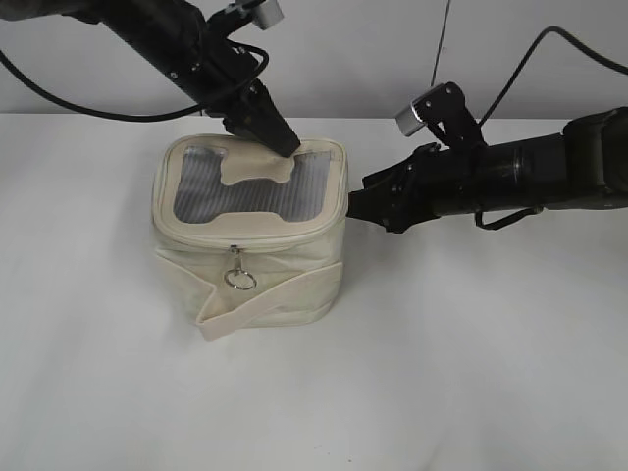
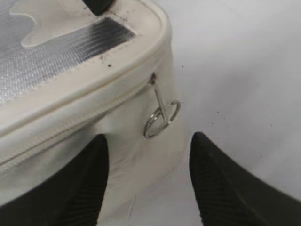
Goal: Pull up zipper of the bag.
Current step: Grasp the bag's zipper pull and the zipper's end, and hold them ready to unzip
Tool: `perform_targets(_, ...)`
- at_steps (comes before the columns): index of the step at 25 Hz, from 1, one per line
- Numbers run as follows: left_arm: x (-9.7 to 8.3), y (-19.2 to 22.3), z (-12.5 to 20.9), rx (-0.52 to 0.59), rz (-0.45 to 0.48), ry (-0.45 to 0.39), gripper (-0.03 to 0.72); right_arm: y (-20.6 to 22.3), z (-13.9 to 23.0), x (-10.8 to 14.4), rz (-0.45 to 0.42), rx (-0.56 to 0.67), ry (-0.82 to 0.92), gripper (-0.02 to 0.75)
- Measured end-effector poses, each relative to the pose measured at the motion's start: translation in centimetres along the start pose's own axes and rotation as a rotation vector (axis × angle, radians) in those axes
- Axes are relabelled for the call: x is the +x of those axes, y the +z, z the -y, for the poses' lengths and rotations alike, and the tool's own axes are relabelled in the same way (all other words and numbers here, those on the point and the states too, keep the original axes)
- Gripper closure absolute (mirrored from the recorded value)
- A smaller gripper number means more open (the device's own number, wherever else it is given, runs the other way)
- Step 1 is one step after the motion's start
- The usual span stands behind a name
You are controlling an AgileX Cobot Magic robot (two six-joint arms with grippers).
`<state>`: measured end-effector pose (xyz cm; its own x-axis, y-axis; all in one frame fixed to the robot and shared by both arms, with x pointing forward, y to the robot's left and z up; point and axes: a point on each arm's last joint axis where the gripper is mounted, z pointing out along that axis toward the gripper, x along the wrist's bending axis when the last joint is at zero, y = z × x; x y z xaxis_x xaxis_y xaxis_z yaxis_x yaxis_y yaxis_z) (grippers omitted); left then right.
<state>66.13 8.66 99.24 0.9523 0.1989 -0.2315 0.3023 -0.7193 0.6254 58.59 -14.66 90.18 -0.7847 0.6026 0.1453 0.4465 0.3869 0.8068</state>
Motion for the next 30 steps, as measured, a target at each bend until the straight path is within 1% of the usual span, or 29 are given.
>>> perform_targets(5,0.0,0.0,0.0,0.0,0.0,-0.001,0.638,0.1,-0.7,-0.3,0.017,-0.009,-0.013,0.31)
perform_targets(8,0.0,0.0,0.0,0.0,-0.001,-0.001,0.638,0.5,-1.0,-0.6,0.022,-0.015,0.011,0.315)
perform_targets(12,-0.1,0.1,-0.1,0.001,0.001,0.0,0.638,1.5,-0.2,-1.0,0.018,0.002,0.069,0.316)
perform_targets(16,-0.1,0.1,-0.1,0.002,-0.001,0.003,0.638,2.2,0.4,-0.8,0.006,0.021,0.089,0.322)
perform_targets(21,-0.1,0.1,-0.1,0.003,-0.002,0.003,0.638,2.6,0.1,-0.8,0.001,0.015,0.083,0.366)
perform_targets(24,-0.1,0.1,-0.1,0.004,-0.005,0.004,0.638,3.0,-0.3,-1.2,0.003,0.005,0.103,0.378)
perform_targets(25,-0.1,0.1,-0.1,0.004,-0.005,0.004,0.638,3.2,-0.4,-1.3,0.004,0.004,0.115,0.391)
perform_targets(27,-0.1,0.1,-0.1,0.003,-0.006,0.004,0.638,3.5,-0.5,-1.5,0.005,0.001,0.136,0.466)
perform_targets(29,0.0,0.1,-0.1,0.003,-0.007,0.004,0.638,3.6,-0.4,-1.5,0.001,0.002,0.148,0.629)
perform_targets(30,0.0,0.1,-0.1,0.003,-0.007,0.004,0.638,3.6,-0.5,-1.4,-0.003,0.0,0.155,0.678)
